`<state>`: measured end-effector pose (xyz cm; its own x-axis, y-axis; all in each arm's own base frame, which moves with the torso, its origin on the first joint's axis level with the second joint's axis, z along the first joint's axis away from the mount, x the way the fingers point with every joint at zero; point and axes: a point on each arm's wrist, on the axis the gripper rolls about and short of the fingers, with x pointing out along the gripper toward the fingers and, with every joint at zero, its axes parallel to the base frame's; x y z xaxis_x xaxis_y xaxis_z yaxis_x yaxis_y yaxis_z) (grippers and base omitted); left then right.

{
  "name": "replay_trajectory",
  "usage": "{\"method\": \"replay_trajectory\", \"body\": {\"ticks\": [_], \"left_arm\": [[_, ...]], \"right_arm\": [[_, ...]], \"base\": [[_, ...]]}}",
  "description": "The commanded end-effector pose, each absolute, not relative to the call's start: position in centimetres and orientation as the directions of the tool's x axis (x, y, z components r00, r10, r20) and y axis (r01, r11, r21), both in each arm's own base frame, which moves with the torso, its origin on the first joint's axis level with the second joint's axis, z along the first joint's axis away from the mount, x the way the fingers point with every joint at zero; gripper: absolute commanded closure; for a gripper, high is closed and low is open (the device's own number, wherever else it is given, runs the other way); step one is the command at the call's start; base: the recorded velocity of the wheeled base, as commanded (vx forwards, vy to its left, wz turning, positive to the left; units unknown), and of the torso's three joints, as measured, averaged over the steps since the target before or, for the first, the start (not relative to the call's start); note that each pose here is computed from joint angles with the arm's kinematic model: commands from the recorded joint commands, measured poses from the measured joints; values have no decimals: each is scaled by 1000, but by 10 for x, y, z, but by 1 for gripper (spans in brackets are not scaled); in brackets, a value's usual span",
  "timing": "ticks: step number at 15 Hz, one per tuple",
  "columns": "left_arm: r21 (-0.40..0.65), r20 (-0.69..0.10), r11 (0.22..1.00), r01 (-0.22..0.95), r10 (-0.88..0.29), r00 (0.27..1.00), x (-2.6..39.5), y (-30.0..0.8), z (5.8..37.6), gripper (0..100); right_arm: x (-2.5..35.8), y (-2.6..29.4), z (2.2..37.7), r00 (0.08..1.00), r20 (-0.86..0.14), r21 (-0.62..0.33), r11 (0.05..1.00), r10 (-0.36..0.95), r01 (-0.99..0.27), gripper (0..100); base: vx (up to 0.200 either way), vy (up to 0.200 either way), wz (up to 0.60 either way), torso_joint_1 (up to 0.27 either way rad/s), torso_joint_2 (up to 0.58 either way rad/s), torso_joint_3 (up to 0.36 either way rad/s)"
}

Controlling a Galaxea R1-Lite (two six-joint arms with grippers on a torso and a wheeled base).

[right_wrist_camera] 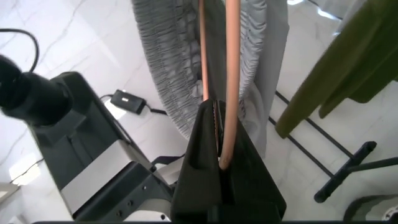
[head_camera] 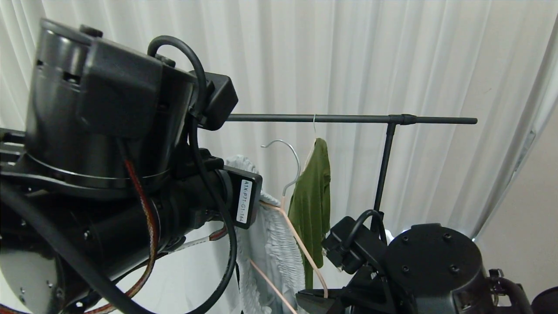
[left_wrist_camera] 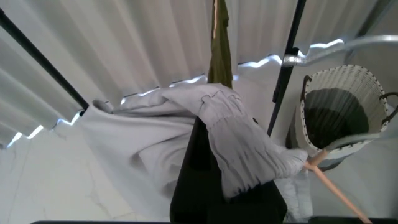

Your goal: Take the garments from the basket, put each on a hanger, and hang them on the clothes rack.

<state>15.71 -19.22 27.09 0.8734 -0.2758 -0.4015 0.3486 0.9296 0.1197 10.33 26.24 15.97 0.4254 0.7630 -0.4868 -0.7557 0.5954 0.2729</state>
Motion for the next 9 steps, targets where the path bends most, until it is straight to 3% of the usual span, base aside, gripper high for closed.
{"method": "replay_trajectory", "body": {"ticks": [1, 9], "left_arm": [[112, -391, 931, 348, -281, 876, 155, -190, 274, 100], [99, -367, 923, 371, -312, 876, 144, -185, 282, 100]], "right_arm": [[104, 262, 163, 450, -460, 274, 604, 766, -749, 100], [104, 259, 186, 500, -313, 331, 586, 808, -739, 100]], "base": [[0, 0, 0, 0, 0, 0], [0, 0, 0, 0, 0, 0]]}}
